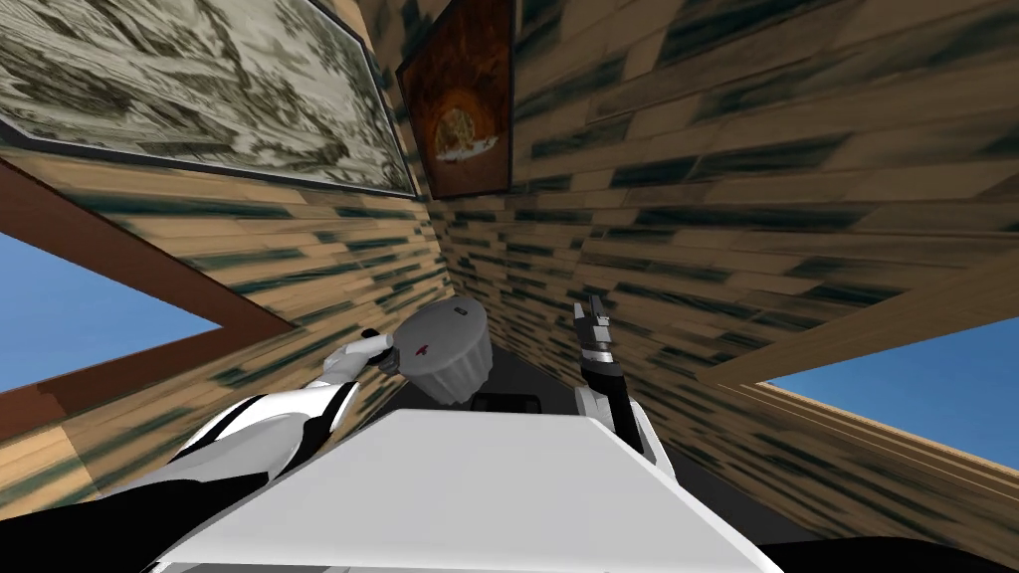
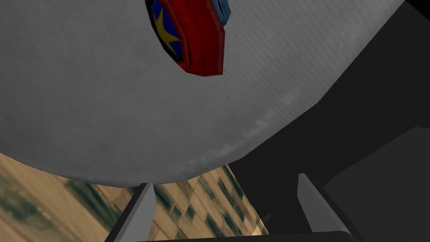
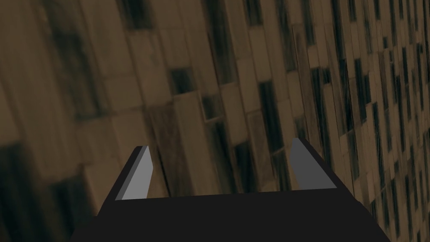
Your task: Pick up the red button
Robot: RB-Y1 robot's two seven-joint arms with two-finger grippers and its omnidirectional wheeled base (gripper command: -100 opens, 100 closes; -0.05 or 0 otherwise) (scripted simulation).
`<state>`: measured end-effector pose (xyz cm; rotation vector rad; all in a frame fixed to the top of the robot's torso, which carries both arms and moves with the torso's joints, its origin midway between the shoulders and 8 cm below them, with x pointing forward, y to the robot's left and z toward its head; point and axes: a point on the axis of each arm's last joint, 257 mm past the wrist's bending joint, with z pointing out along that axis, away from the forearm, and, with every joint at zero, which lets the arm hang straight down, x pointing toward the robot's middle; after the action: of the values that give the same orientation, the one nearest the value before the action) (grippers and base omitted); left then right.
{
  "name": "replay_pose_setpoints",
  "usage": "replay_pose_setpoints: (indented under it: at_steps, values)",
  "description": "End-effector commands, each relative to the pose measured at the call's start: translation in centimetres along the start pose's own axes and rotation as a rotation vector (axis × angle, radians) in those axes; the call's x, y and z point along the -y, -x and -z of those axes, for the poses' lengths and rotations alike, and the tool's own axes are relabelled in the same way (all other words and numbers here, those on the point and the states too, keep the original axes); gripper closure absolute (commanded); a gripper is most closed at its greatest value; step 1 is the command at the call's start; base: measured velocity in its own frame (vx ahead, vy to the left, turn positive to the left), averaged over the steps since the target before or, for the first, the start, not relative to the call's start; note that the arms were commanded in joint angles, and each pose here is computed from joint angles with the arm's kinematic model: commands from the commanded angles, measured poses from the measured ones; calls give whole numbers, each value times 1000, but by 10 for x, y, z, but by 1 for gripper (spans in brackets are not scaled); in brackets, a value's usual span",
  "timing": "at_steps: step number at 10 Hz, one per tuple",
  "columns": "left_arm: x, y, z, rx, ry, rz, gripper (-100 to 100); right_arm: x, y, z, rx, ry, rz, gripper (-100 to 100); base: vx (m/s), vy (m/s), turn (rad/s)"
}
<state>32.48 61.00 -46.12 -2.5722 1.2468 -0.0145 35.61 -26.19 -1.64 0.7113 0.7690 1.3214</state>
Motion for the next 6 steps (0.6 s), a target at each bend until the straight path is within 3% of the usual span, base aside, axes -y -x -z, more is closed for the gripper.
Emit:
replay_pose_setpoints:
  at_steps: [1, 4, 6]
  values:
    - [-19, -9, -4, -17, 69, 22, -100, 0, 0, 0, 0, 0, 0, 0, 140, -23, -216]
    - [-31, -23, -6, -41, 109, 27, -100, 0, 0, 0, 0, 0, 0, 0, 141, -33, -114]
    - [-30, -22, -5, -40, 108, 28, -100, 0, 0, 0, 0, 0, 0, 0, 36, -18, -8]
